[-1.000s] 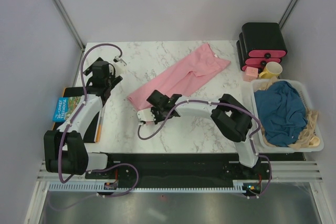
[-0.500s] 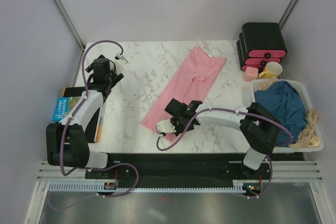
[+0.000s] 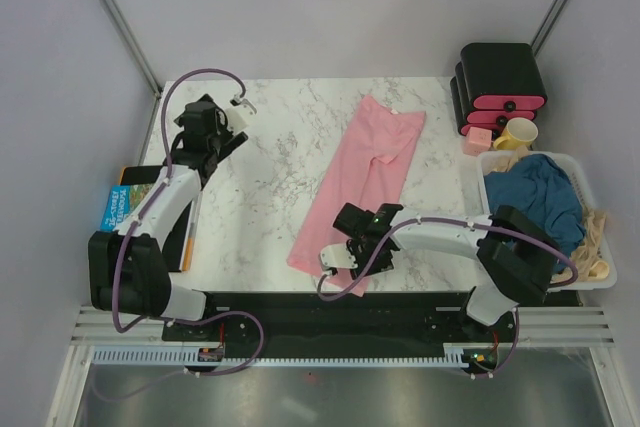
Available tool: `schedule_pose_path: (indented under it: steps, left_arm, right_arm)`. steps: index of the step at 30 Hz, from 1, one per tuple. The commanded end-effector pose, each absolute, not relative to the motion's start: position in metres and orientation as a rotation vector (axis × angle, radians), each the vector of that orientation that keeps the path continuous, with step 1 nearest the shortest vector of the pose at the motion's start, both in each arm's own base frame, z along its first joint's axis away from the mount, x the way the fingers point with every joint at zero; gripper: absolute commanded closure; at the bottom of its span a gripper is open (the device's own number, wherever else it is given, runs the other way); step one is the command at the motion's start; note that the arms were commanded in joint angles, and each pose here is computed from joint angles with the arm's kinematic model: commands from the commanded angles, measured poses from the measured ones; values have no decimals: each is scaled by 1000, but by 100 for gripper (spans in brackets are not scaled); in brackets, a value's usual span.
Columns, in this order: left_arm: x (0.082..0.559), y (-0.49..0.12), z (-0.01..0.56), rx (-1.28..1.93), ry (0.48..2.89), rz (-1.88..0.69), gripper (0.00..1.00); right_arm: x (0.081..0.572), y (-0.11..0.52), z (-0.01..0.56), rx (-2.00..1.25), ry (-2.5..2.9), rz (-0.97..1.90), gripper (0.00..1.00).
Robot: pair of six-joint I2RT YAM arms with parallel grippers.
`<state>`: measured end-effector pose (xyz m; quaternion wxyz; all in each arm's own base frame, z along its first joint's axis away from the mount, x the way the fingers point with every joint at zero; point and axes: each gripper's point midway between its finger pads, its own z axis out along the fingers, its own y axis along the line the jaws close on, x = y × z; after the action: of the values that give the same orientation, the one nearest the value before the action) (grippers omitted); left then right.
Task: Fold and stack the t-shirts
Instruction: Rotate the tshirt 90 degrees
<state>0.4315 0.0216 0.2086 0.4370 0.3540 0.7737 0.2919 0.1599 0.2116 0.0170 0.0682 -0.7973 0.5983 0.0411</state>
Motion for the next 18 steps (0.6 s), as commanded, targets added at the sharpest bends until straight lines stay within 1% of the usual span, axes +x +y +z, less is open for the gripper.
schedule_pose_path:
  steps: [1, 2, 4, 6, 7, 8, 10, 11, 13, 14, 16, 17, 18]
  left_arm:
    - [429, -32, 207, 1038, 1857, 523, 0]
    - [425, -39, 200, 1057, 1869, 485, 0]
    - [421, -64, 185, 1131, 1871, 371, 0]
    - [418, -82, 177, 1141, 1902, 257, 1]
    - [417, -101, 163, 1182, 1913, 147, 0]
    - [424, -112, 170, 1176, 1906, 91, 0]
    - [419, -137, 162, 1164, 1963, -96, 0]
    - [433, -150, 160, 1138, 1993, -171, 0]
    - [437, -171, 152, 1120, 2041, -317, 0]
    - [452, -183, 151, 1087, 2062, -383, 0]
    - [459, -200, 144, 1073, 2097, -506, 3]
    - [473, -209, 160, 1027, 2079, -537, 2]
    - [478, -218, 137, 1028, 2122, -618, 3]
  right_arm:
    - [167, 223, 46, -2275, 1810, 157, 44]
    - [174, 225, 57, -2212, 1829, 173, 36]
    - [188, 238, 82, -2073, 1867, 213, 35]
    - [203, 238, 104, -1960, 1903, 231, 35]
    - [213, 243, 122, -1877, 1915, 241, 35]
    - [226, 236, 137, -1789, 1935, 230, 33]
    - [249, 232, 165, -1633, 1956, 213, 32]
    - [268, 218, 176, -1525, 1993, 169, 31]
    - [291, 209, 199, -1374, 2022, 149, 30]
    - [307, 193, 203, -1288, 2067, 125, 29]
    - [325, 181, 219, -1189, 2084, 108, 29]
    - [335, 168, 218, -1126, 2121, 98, 29]
    - [340, 164, 221, -1107, 2125, 91, 29]
